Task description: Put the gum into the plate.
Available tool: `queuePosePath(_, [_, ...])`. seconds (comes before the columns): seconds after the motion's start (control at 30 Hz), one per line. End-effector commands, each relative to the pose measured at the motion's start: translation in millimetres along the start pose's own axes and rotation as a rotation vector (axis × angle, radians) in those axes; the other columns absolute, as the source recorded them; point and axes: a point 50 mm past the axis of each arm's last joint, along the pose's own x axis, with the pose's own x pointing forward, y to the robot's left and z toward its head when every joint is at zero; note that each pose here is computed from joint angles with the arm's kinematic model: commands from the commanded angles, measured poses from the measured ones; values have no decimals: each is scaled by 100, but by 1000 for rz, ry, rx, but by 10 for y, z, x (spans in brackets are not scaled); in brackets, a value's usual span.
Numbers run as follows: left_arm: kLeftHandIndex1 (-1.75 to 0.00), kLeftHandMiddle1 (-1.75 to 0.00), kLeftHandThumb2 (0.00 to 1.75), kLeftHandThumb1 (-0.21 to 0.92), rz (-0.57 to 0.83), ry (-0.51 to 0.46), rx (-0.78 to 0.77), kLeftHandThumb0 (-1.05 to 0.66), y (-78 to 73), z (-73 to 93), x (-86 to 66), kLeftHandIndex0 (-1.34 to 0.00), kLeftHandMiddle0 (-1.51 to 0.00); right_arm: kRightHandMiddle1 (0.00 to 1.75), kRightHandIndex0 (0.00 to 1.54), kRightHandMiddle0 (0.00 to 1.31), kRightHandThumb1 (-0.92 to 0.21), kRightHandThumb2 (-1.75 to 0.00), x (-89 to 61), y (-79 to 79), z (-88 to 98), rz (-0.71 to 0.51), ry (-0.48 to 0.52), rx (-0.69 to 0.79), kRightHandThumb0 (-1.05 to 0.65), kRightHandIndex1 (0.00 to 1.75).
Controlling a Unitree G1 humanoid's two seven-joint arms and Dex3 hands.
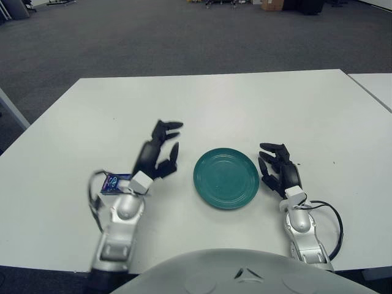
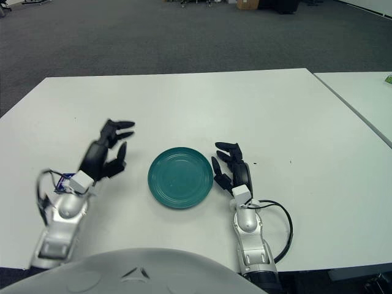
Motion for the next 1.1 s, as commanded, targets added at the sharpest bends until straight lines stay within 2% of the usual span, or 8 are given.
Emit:
queuePosePath(0.0, [-106, -71, 73, 92, -40, -48, 136, -77, 91, -42, -20, -1, -29, 104, 50, 18, -92, -59, -221, 33, -385, 31, 229, -39, -60, 32])
queuePosePath(0.17, [-101, -61, 70, 92, -116, -135, 333, -81, 352, -132, -125, 0, -28, 104, 52, 18, -92, -59, -220, 17, -386, 27, 227, -55, -59, 33])
queuePosePath(0.3, [-93, -59, 64, 92, -154, -169, 413, -82, 506, -148, -158, 0, -27, 104, 52, 18, -92, -60, -220, -2, -389, 24, 225, -60, -60, 33])
queuePosePath(0.33, [-88, -58, 60, 92, -160, -176, 424, -82, 528, -147, -159, 0, -27, 104, 52, 18, -92, -60, -219, -8, -388, 23, 224, -60, -60, 33])
queuePosePath(0.5, [-82, -60, 55, 92, -191, -185, 483, -82, 624, -144, -155, 0, -27, 104, 53, 19, -92, -60, -214, -42, -386, 21, 219, -57, -60, 34])
queuePosePath(0.63, [-85, -66, 46, 92, -207, -185, 523, -84, 733, -122, -159, 0, -26, 105, 53, 20, -92, -59, -213, -61, -391, 23, 222, -53, -59, 34])
queuePosePath(0.8, [-89, -71, 37, 90, -242, -178, 561, -87, 784, -149, -181, 0, -23, 105, 55, 20, -92, -59, -213, -81, -398, 23, 222, -55, -58, 35])
queuePosePath(1.07, [-98, -64, 29, 89, -345, -153, 614, -91, 856, -232, -214, 0, -21, 105, 56, 21, -92, -58, -208, -105, -402, 26, 219, -66, -57, 37])
